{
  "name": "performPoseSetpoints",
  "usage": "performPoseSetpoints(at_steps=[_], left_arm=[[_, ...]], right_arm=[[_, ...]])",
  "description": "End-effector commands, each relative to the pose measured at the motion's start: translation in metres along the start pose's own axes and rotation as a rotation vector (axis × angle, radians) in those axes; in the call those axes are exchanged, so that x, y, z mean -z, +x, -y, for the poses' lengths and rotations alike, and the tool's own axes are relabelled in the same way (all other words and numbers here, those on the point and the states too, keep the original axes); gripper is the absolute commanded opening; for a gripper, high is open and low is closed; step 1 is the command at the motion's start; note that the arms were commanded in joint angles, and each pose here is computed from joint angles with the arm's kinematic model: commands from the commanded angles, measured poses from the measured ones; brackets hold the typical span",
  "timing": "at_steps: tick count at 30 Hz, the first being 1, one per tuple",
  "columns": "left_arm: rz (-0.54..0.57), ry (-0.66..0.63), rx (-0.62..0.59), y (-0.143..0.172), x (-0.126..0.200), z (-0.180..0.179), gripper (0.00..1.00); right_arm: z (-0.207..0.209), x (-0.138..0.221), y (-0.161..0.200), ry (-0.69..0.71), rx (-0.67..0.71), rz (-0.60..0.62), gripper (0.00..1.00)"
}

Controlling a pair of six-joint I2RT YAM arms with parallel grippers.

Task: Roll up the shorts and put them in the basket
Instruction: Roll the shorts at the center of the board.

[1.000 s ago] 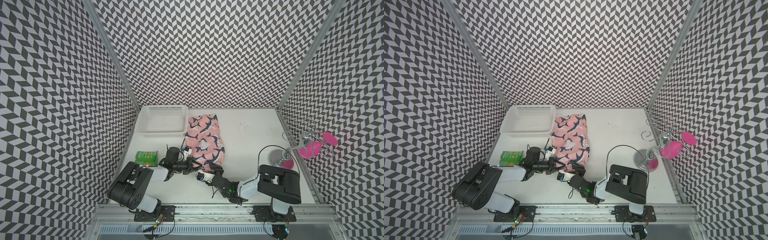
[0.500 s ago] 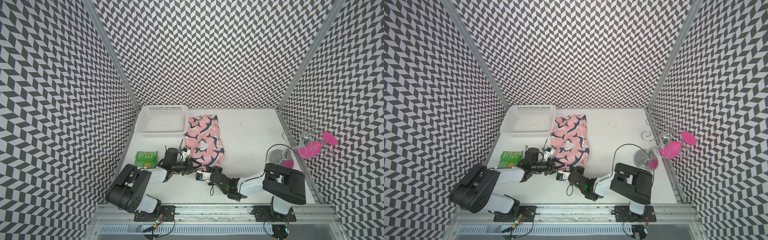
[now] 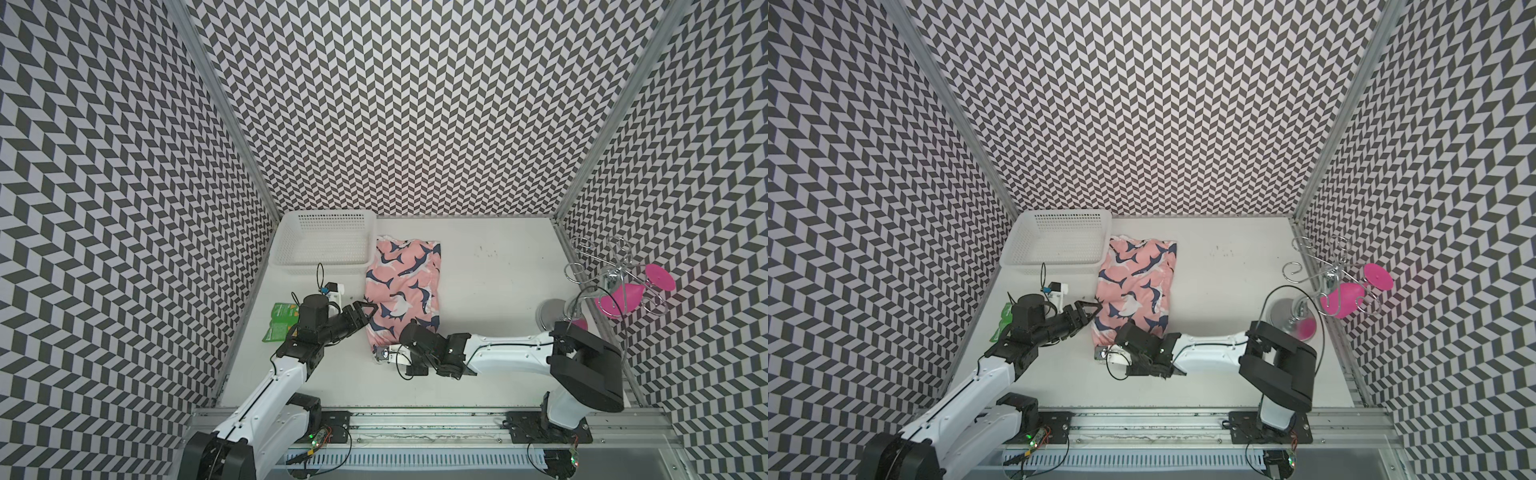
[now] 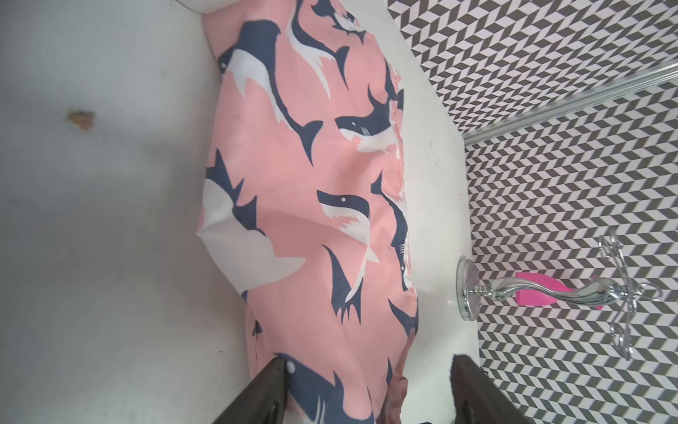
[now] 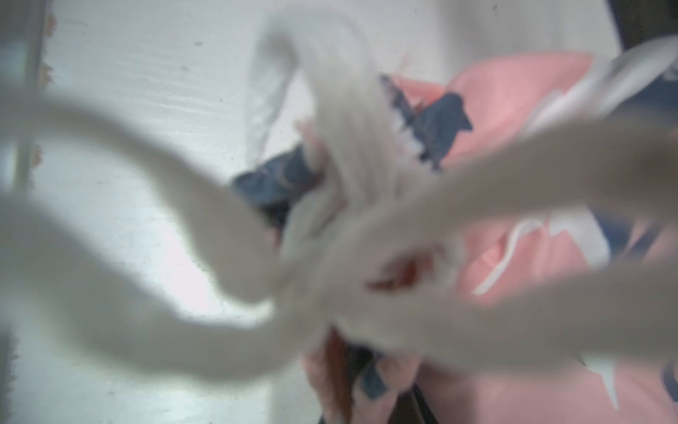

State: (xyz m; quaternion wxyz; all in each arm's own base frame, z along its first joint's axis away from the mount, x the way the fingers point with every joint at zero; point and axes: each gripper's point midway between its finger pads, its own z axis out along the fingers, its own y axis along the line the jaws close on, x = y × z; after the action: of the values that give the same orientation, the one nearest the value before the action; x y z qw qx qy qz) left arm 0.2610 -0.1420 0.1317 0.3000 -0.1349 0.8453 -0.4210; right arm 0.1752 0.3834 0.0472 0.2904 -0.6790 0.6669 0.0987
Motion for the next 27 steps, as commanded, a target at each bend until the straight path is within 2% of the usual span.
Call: performPoseSetpoints(at_steps=[1, 7, 11, 14, 20, 24, 27], left_arm=[[0.021, -0.111, -0.008, 0.001, 0.011, -0.018, 0.72], [0.061, -0.128, 0.003, 0.005, 0.024, -0.020, 0.70], [0.105, -0.117, -0.005, 0.000, 0.033, -0.014, 0.73], [0.091, -0.128, -0.004, 0.004, 0.030, -0.018, 0.74], [0.011, -0.097, -0.036, 0.036, 0.010, -0.014, 0.81], [-0.004, -0.064, -0.031, 0.064, -0.004, -0.020, 0.84], [0.028, -0.058, 0.001, 0.073, -0.008, -0.032, 0.85]], right_arm=[[-0.022, -0.003, 0.015, -0.244, -0.143, -0.086, 0.00], [-0.003, -0.003, 0.004, -0.405, -0.316, -0.095, 0.00], [0.003, 0.003, -0.009, -0.588, -0.447, -0.015, 0.00], [0.013, -0.002, -0.009, -0.647, -0.504, 0.003, 0.00], [0.029, -0.015, -0.001, -0.824, -0.665, 0.066, 0.00], [0.032, -0.027, 0.007, -0.845, -0.697, 0.052, 0.00], [0.036, -0.030, 0.009, -0.854, -0.713, 0.067, 0.00]])
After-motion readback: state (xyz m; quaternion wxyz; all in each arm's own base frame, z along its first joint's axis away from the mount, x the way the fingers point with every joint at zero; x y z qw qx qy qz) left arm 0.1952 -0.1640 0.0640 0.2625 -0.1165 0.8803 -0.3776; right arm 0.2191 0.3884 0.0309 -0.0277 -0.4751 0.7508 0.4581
